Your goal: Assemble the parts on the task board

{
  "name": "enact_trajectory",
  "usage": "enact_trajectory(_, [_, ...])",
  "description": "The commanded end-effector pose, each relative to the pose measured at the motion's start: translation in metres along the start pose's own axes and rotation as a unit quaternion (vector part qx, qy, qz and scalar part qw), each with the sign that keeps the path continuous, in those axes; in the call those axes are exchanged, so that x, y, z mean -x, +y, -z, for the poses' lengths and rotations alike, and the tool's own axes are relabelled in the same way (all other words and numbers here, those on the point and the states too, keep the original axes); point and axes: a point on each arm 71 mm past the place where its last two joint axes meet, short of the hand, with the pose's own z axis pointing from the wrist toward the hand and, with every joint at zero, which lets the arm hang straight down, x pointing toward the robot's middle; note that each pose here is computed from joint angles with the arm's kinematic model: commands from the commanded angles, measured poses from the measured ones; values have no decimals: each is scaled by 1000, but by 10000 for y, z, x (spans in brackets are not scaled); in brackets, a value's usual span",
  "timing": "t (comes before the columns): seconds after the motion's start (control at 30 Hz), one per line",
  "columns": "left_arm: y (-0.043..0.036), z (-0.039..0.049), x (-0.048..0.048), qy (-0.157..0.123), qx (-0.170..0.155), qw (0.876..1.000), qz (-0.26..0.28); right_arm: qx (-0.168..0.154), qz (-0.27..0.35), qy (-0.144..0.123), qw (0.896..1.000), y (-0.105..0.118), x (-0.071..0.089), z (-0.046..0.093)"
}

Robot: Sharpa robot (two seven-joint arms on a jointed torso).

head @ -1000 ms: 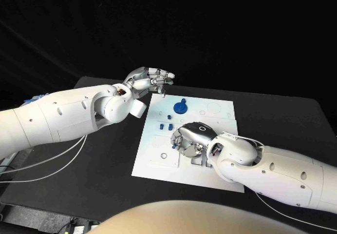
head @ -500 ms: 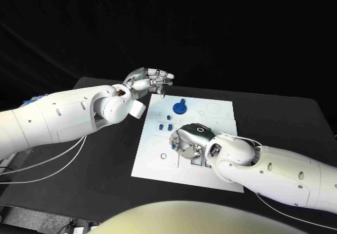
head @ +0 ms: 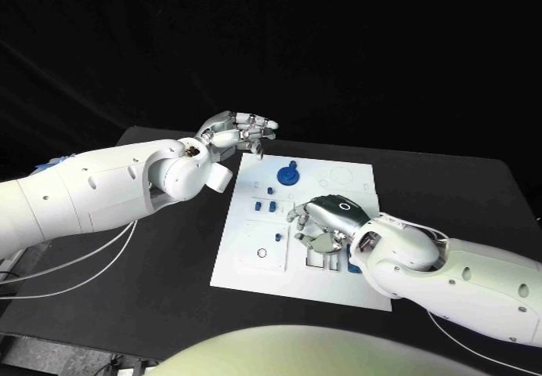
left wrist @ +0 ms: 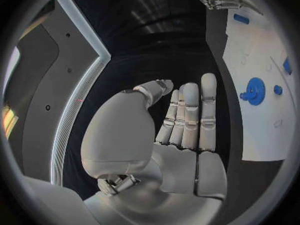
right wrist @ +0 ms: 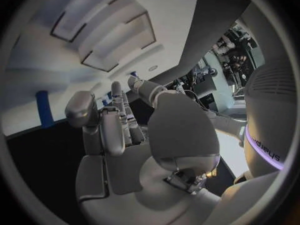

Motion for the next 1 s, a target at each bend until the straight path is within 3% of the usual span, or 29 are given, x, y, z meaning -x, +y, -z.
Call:
enact_trajectory(0.03, [-10, 4, -13, 9, -2, 1000, 1, -18, -6, -25, 1000, -101, 166, 83])
enact_trajectory(0.17, [-11, 10, -5, 8, -2, 1000, 1, -39, -1, -26, 999, -267, 332, 166])
enact_trajectory(0.37, [-11, 12, -5, 9, -2, 1000, 1, -68, 17, -5, 998, -530, 502, 248])
enact_trajectory(0.67, [-9, 10, -7, 10, -2, 1000, 1, -75, 39, 30, 996, -678, 508, 251])
enact_trajectory(1.0, [-8, 11, -6, 12, -1, 1000, 2, -75, 43, 58, 995, -695, 419, 208])
